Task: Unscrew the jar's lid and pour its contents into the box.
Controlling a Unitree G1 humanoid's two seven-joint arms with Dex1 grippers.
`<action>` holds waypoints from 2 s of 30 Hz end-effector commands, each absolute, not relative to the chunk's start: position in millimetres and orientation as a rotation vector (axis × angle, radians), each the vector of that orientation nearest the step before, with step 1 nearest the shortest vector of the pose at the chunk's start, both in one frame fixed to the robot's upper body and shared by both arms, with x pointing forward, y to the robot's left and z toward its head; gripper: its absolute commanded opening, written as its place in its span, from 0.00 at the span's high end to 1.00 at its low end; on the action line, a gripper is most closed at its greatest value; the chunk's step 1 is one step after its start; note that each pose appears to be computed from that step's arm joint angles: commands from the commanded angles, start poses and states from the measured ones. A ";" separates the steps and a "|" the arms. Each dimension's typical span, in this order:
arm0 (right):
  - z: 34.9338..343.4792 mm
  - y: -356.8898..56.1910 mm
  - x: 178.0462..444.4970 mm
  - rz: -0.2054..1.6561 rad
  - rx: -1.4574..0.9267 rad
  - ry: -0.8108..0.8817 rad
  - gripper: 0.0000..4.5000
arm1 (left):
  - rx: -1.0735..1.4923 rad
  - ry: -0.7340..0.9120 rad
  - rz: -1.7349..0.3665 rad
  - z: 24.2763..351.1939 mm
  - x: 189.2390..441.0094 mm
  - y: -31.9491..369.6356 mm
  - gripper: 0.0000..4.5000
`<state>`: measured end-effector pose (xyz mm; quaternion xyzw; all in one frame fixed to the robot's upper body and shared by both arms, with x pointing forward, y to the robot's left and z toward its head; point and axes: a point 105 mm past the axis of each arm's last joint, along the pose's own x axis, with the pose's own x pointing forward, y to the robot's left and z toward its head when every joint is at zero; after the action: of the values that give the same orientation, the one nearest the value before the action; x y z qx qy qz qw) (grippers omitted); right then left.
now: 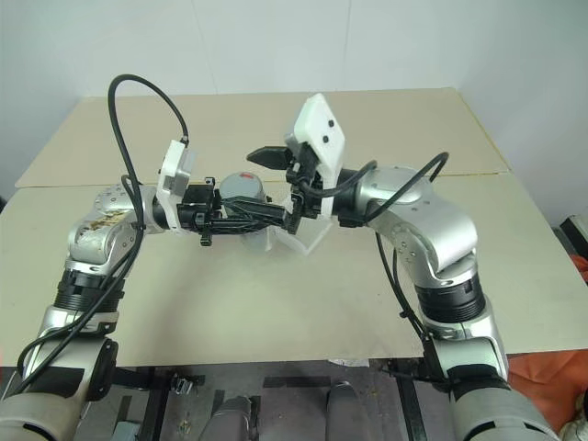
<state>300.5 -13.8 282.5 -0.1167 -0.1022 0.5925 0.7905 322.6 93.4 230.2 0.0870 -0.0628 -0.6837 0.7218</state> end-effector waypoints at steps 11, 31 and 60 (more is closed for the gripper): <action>292.5 -11.0 311.0 1.223 -0.286 -0.273 0.00 | 0.241 -0.193 -1.522 242.7 313.5 93.9 0.57; 297.3 -52.0 313.1 1.129 -0.295 -0.277 0.00 | 0.261 -0.190 -1.525 243.3 313.1 97.5 0.57; 292.8 -47.9 275.7 1.264 -0.294 -0.261 0.00 | 0.258 -0.179 -1.496 234.2 320.1 95.2 0.57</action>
<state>286.4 -55.0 281.0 -0.1282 -0.0980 0.5756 0.8017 321.6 96.5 229.8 0.1062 -0.0664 -0.6771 0.7251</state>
